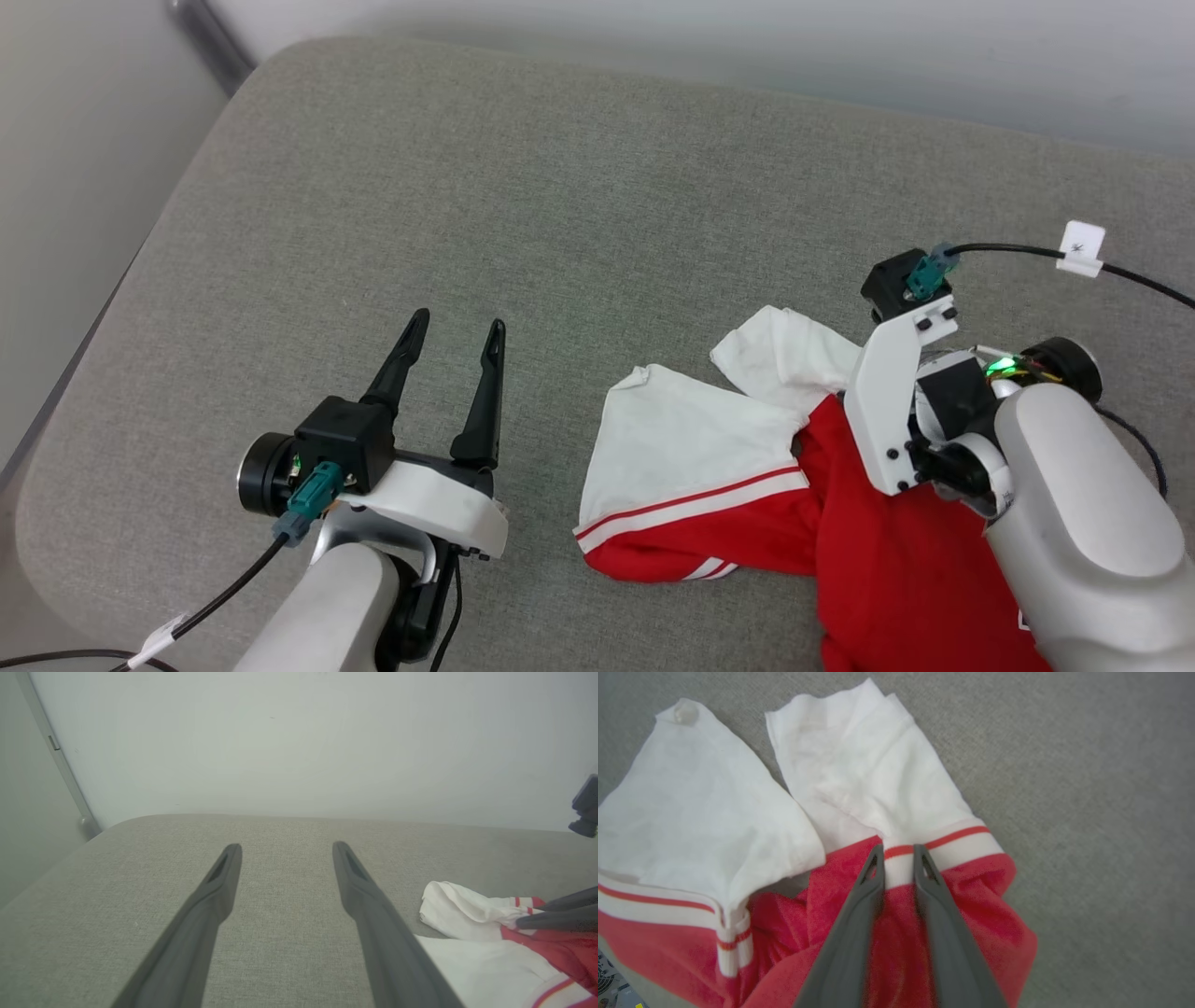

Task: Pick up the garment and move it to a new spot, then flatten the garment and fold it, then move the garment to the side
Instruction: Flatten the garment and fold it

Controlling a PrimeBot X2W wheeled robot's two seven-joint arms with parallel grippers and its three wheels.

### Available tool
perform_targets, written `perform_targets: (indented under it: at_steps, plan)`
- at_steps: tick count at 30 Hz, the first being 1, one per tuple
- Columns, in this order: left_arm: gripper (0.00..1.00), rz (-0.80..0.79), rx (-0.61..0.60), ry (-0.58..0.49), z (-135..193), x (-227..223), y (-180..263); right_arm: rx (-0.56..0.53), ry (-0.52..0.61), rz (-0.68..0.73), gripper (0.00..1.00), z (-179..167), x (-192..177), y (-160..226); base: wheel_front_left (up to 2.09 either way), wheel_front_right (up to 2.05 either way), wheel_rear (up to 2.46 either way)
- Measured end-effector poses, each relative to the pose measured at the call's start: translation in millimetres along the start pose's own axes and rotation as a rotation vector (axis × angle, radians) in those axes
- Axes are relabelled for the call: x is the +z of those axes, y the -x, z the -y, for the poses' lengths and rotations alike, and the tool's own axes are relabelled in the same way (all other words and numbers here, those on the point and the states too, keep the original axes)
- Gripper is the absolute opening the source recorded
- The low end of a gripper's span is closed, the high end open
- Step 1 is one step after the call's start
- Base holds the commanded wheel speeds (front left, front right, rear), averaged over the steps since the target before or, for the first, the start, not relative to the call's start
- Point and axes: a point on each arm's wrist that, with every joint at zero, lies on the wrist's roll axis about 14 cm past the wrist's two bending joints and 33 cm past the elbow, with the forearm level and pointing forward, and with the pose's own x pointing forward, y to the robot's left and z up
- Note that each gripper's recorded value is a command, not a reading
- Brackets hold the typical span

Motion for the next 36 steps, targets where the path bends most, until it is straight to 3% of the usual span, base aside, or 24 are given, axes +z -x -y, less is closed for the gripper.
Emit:
perform_targets:
  at_steps: [7, 14, 19, 27, 28, 29, 32, 36]
  plan:
    - [1.0, 0.016, -0.001, -0.003, 1, 3, 1, -0.082, -0.017, 0.172, 0.0, 27, 34, 24, 0.0, 0.0, 0.0]
    - [1.0, 0.028, -0.024, -0.002, 8, 6, 6, -0.191, -0.195, 0.395, 0.0, 74, 49, 76, 0.0, 0.0, 0.0]
    - [1.0, 0.026, -0.041, 0.001, 14, 5, 12, -0.291, -0.458, 0.459, 0.0, 108, -9, 107, 0.0, 0.0, 0.0]
    - [1.0, 0.013, -0.065, 0.003, 23, 3, 21, -0.443, -0.854, 0.337, 0.0, 127, -174, 134, 0.0, 0.0, 0.0]
    - [1.0, 0.011, -0.064, 0.002, 23, 2, 21, -0.435, -0.89, 0.311, 0.23, 121, -191, 130, 0.0, 0.0, 0.0]
    - [1.0, 0.007, -0.067, 0.0, 23, 2, 22, -0.43, -0.918, 0.295, 1.0, 115, -204, 127, 0.0, 0.0, 0.0]
    - [1.0, -0.001, -0.07, 0.0, 23, 1, 22, -0.457, -0.914, 0.353, 1.0, 114, -208, 127, 0.0, 0.0, 0.0]
    - [1.0, -0.009, -0.069, -0.004, 23, 1, 23, -0.521, -0.819, 0.557, 1.0, 125, -174, 143, 0.0, 0.0, 0.0]
